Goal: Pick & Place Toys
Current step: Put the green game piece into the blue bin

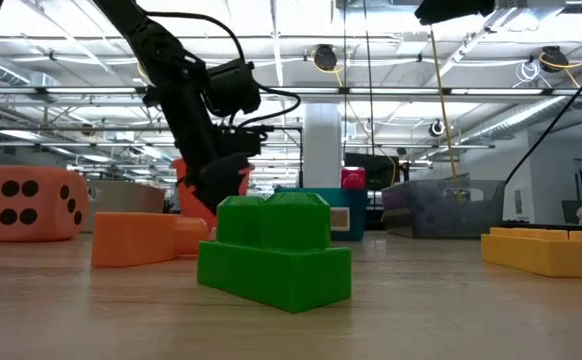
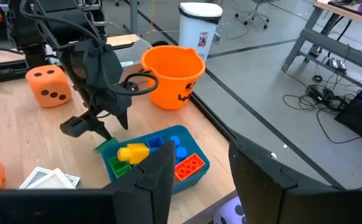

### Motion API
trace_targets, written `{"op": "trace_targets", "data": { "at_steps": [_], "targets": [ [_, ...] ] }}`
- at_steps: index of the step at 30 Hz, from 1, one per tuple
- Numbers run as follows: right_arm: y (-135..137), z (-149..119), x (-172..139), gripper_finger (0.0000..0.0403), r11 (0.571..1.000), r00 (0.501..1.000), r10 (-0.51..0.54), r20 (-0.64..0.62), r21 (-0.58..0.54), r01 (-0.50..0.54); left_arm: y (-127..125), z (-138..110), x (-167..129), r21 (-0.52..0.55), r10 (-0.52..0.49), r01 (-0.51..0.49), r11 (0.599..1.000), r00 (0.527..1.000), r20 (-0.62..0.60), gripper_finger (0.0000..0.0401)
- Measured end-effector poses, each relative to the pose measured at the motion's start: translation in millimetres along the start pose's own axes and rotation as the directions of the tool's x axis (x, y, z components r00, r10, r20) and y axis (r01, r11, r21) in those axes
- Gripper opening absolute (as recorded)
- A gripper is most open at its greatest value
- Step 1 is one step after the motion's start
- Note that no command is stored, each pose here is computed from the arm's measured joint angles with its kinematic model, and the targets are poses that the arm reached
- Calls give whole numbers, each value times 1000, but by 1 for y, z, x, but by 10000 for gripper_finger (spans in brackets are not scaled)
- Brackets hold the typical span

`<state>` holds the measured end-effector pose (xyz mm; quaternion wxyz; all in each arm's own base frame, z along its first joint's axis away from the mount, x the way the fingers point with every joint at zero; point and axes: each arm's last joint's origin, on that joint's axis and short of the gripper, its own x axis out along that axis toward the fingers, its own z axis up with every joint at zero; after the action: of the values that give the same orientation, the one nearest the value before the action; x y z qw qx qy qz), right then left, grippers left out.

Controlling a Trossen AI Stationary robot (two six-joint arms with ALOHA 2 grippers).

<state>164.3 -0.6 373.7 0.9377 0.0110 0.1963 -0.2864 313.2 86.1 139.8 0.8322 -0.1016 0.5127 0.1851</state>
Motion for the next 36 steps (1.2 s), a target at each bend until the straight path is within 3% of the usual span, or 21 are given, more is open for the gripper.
{"op": "trace_targets", "data": {
  "at_steps": [9,18,22,26,36],
  "targets": [
    [0,0,0,144,1000,1000,1,0,-10,-1,0,-9,-25,-4,2,-2,1000,996,-85,237],
    [0,0,0,144,1000,1000,1,-1,-21,-1,4,-8,-70,-22,-26,26,999,1000,-16,237],
    [0,0,0,144,1000,1000,1,0,-20,-1,5,-6,-83,-88,-70,72,994,997,29,237],
    [0,0,0,144,1000,1000,2,0,-19,-2,2,-7,-84,-192,-102,105,976,994,25,237],
    [0,0,0,144,1000,1000,3,2,-16,-3,-30,-12,-69,-238,-111,105,966,994,-11,237]
  ]
}}
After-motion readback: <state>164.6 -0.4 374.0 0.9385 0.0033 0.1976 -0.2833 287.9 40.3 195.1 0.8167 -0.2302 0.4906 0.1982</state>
